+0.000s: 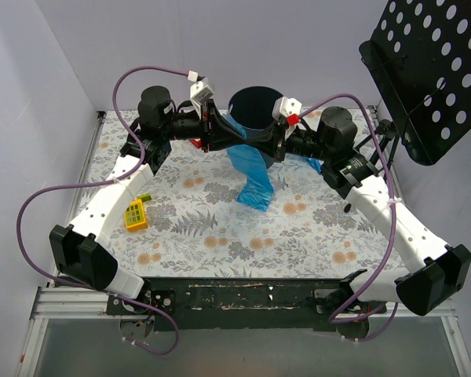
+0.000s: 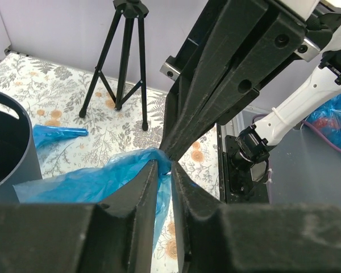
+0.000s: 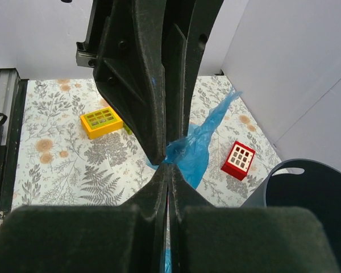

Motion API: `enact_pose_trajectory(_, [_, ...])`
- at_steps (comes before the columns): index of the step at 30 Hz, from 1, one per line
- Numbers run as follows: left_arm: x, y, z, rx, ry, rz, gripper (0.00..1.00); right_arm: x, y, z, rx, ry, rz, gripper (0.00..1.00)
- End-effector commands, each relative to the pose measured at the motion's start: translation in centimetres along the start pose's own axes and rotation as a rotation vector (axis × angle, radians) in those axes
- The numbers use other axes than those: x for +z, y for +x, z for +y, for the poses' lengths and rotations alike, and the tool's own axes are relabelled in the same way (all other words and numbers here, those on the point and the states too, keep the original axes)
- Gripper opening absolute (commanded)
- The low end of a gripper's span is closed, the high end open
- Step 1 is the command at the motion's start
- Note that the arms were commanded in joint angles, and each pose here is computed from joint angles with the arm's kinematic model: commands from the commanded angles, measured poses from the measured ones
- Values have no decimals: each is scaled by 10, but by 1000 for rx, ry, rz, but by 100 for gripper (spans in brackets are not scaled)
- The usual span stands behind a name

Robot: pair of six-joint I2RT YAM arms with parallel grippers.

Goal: Put the trash bags into the trash bin

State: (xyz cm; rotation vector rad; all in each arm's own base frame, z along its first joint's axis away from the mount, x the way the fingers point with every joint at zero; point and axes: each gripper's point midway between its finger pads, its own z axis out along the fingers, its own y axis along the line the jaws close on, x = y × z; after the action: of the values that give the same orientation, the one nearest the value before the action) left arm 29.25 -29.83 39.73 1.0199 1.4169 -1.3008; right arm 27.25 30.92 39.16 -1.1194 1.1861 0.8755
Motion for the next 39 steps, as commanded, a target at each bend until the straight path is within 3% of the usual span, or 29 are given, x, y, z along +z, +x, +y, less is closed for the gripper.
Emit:
enact_pose_trajectory(1, [-4,-14,-6,21,18,-26,10,-1,-5,-1,-19,3,-12,1])
enact_pose_trajectory(5, [-5,-12,-5,-1,14,-29,0,-2,-3,-1,-18,10,-7,1])
enact_pose_trajectory(25, [-11,-4,9,-22,-87,-35,0,-21,-5,-23,-7,89,11,1])
enact_pose_trajectory(26, [-11,-4,9,-20,-84,-35,0,-20,-7,-24,12,93,7,10])
enact_pose_trajectory(28, [-11,-3,9,-23,-80,-32,0,-18,-13,-26,61,105,-12,39])
enact_pose_trajectory(30, [-11,-2,9,-22,-79,-30,0,-15,-18,-26,100,96,-24,53])
enact_pose_trajectory(32, [-11,-1,9,-24,-76,-29,0,-9,-19,-22,124,66,-30,57])
enact_pose_trajectory(39, [-11,1,8,-12,-74,-24,0,4,-13,-25,190,56,-44,54])
